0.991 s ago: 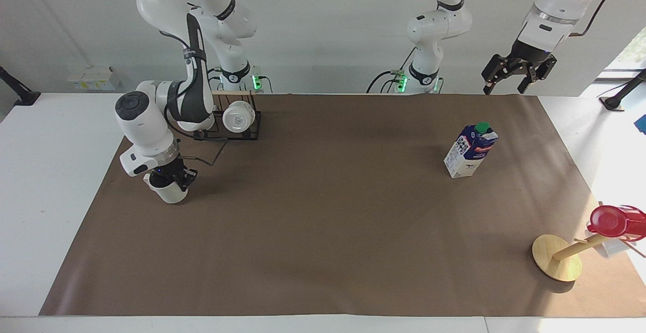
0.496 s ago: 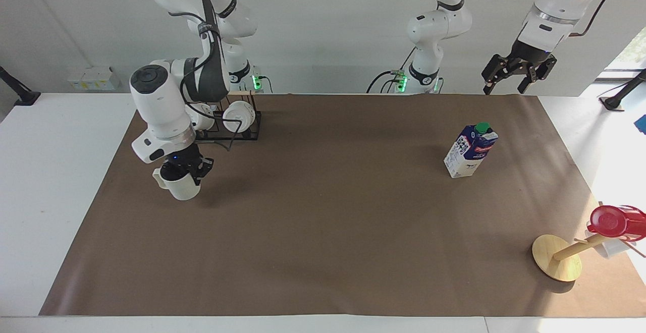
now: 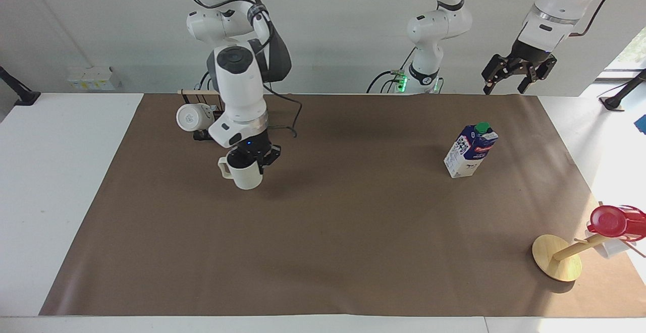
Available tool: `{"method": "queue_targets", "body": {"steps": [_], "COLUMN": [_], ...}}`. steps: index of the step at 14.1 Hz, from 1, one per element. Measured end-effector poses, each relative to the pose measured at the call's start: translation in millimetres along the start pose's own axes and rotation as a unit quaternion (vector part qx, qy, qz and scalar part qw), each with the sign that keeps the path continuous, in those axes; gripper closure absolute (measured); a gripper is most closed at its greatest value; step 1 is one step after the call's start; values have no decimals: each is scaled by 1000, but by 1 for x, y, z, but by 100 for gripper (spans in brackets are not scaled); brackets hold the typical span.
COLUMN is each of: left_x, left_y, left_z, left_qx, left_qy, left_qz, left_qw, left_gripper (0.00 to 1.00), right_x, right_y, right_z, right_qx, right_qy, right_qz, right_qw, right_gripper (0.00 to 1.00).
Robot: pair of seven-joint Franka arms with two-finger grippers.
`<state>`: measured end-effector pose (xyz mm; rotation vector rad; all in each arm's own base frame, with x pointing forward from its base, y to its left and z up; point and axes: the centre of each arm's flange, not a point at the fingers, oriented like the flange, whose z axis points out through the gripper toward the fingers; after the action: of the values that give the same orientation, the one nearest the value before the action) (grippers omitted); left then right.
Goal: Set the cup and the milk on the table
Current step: 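Lift the black mug with the right gripper and carry it toward the table center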
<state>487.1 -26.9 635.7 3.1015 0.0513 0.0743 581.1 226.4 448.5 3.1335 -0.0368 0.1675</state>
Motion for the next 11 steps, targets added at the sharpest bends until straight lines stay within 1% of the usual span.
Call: {"method": "queue_targets", "body": {"steps": [2,5,7,11], "left_x": [0,0,0,-1], "left_y": [0,0,0,0], "left_z": [0,0,0,3], "left_qx": [0,0,0,0], "left_qy": [0,0,-1,-7], "left_qz": [0,0,0,0], "left_qw": [1000,1000,1000,1000], "left_gripper": [0,0,0,0], "right_x": [-21,-50,-61,-82], "right_y": [-48,-108,-140,-195], "right_z": [-3,7,20,58], "right_qx": [4,5,4,-6], "right_qy": [-2,-10,-16,-34], "right_qz": [15,27,38,50], "right_qw": [1000,1000,999,998], "right_gripper": [96,96,96,96]}}
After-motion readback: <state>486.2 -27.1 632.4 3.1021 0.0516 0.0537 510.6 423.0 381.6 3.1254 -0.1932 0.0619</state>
